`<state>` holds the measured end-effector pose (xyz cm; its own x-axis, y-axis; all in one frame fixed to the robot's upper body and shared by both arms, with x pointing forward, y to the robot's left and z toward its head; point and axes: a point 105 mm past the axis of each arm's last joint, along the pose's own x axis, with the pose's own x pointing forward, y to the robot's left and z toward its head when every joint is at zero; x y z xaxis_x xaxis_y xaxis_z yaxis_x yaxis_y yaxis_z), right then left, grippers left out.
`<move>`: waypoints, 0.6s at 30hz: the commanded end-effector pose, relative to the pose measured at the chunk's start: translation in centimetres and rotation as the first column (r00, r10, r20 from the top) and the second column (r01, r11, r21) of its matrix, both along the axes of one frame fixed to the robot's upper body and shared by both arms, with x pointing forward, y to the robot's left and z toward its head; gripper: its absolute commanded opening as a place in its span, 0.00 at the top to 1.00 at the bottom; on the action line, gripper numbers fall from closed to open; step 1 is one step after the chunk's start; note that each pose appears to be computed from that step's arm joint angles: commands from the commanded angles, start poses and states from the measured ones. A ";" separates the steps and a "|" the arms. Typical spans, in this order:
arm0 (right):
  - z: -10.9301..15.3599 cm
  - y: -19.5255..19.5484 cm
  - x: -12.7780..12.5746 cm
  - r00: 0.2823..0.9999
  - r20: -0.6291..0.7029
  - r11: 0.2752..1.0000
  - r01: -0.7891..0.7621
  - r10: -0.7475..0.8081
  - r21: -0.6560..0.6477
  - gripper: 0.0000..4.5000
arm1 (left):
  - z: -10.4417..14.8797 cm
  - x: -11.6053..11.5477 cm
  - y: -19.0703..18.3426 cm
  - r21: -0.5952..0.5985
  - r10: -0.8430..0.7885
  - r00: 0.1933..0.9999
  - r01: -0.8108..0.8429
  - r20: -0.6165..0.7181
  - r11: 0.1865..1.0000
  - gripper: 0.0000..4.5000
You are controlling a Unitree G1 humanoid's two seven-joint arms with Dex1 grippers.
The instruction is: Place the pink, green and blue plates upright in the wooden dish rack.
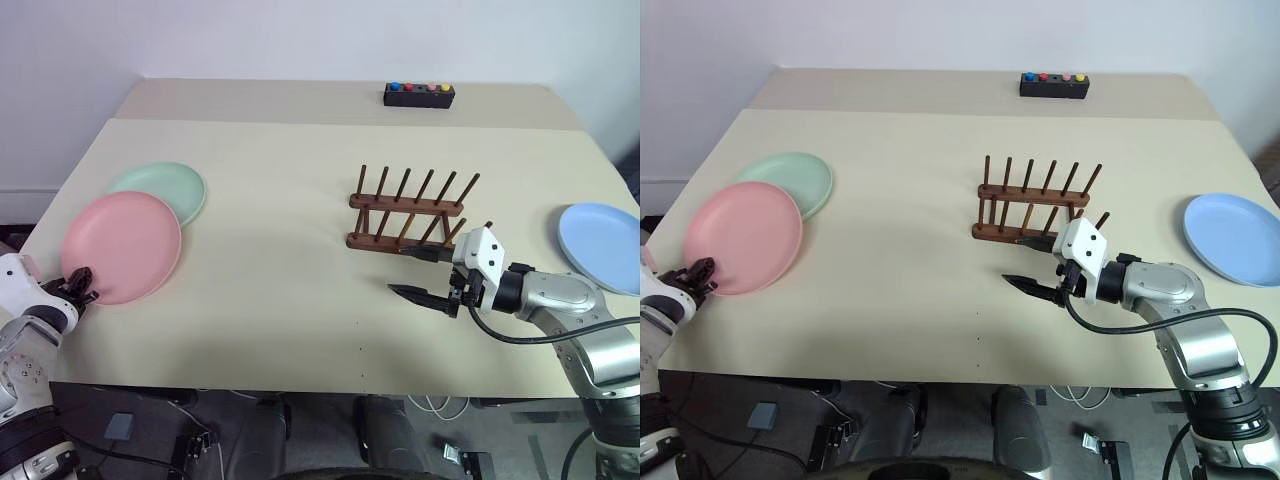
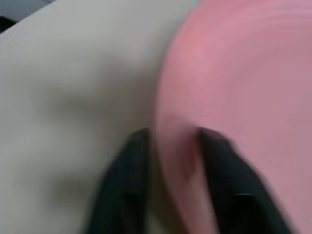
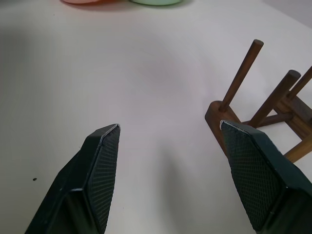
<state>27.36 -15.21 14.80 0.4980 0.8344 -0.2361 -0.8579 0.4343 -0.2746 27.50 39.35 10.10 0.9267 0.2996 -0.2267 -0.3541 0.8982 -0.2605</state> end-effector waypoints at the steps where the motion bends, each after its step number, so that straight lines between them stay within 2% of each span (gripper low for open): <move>1: 0.7 0.0 0.0 0.999 0.040 1.000 -0.001 0.000 0.012 0.25 | 1.2 -0.6 0.5 0.008 0.003 0.996 -0.003 0.085 1.000 0.99; 4: 0.8 0.0 0.0 0.999 0.043 1.000 -0.002 0.001 0.012 0.25 | 0.9 -0.9 0.0 0.011 -0.023 0.995 0.022 0.102 1.000 0.99; 10: 1.0 0.0 0.0 0.999 0.051 1.000 -0.010 0.010 0.006 0.25 | 2.7 -1.3 -1.4 0.001 -0.089 0.961 0.092 0.262 0.996 0.99; 12: 1.2 0.2 -0.1 0.998 0.061 1.000 -0.020 0.020 -0.001 0.25 | 4.1 -1.1 -2.3 -0.003 -0.116 0.937 0.124 0.329 0.992 0.99; 14: 1.8 0.7 0.0 0.995 0.097 0.999 -0.035 0.037 -0.028 0.25 | 6.5 -0.2 -3.5 0.039 -0.152 0.908 0.148 0.389 0.988 0.99; 16: 2.1 1.0 0.1 0.992 0.119 0.998 -0.040 0.045 -0.046 0.25 | 7.6 0.3 -4.2 0.067 -0.167 0.896 0.154 0.410 0.986 0.99; 18: 3.4 2.0 0.6 0.978 0.198 0.997 -0.049 0.061 -0.063 0.25 | 9.3 1.8 -6.4 0.103 -0.219 0.873 0.193 0.437 0.976 0.99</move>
<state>28.05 -14.35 16.30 0.5022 0.8344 -0.2273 -0.8360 0.4012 -0.3743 28.69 34.63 16.75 0.9784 0.1369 0.1546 -0.0758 0.9346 -0.3476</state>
